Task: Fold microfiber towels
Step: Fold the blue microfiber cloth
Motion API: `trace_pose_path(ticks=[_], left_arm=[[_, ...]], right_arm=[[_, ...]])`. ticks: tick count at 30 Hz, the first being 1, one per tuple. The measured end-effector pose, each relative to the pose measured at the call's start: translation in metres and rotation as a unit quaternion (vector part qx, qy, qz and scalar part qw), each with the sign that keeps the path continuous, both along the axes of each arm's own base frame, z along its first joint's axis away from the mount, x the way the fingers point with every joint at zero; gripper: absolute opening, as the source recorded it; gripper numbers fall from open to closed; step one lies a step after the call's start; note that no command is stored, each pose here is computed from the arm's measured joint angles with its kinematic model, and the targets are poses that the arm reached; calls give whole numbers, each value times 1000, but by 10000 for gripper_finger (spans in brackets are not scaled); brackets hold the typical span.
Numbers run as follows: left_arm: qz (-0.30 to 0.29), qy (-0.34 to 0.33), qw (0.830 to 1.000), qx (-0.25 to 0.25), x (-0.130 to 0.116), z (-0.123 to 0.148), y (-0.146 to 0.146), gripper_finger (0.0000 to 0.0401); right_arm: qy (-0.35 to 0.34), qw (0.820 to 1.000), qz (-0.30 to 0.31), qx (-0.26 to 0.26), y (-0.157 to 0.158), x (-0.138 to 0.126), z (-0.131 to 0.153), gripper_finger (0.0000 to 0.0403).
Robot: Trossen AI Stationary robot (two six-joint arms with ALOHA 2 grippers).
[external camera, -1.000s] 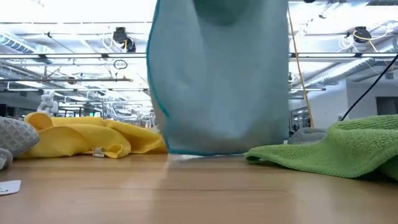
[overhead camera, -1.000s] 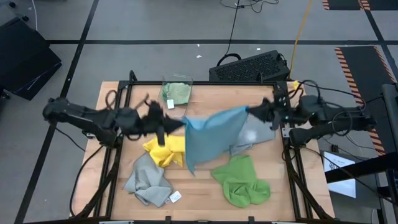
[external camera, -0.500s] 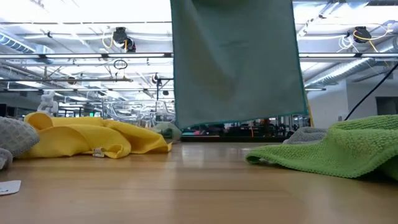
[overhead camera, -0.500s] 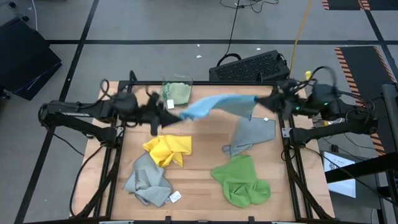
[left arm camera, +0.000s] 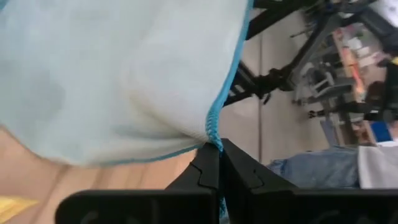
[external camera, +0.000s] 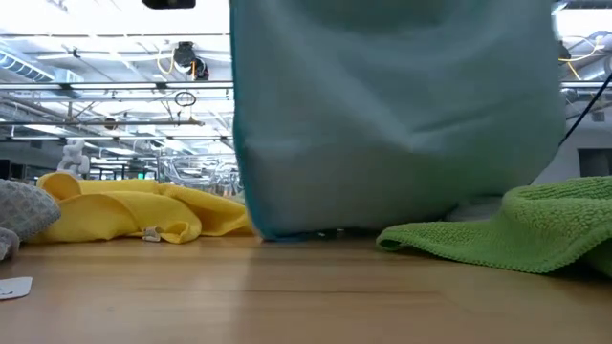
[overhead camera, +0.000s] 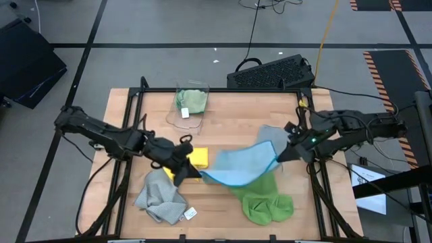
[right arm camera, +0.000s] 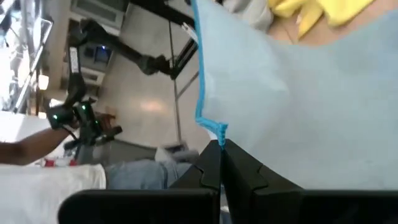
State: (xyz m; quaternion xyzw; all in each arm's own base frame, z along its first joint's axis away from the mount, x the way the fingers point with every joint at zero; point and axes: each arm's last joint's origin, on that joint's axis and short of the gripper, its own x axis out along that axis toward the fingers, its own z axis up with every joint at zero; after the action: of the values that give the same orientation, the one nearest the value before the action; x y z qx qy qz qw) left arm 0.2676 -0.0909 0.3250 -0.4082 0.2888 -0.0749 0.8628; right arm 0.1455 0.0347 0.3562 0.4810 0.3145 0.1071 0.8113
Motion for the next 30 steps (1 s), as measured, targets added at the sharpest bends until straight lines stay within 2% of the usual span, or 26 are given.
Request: trace_pose_path(ticks=[4,9,12,15,17,19,22,25,30], left_arm=[[13,-79,997,7,8,12,4,3],[99,-173,977,73,4,36,37,6],[153,-204,960,113,-5,50,64,3],[204,-227,943,133,-12,60,91,5],[222,-253,932,133,-18,68,104,4],[217,-273,928,128,-24,75,112,3],[180,-281,937,106,-28,77,114,5],[119,-260,956,69,-28,73,105,3],[54,-150,987,36,-21,48,77,5]], right_arm=[[-24,1000,-15,-8,-1,-4,4,0],[-99,988,-109,-43,-12,-6,16,0],[-159,964,-202,-71,-23,-7,28,0],[-238,926,-278,-95,-34,-6,44,0],[-289,903,-299,-105,-39,-7,54,0],[-315,891,-308,-109,-43,-9,61,0],[-308,901,-283,-111,-43,-12,62,0],[-277,930,-223,-92,-39,-14,55,0],[-148,982,-111,-45,-31,-13,30,0]])
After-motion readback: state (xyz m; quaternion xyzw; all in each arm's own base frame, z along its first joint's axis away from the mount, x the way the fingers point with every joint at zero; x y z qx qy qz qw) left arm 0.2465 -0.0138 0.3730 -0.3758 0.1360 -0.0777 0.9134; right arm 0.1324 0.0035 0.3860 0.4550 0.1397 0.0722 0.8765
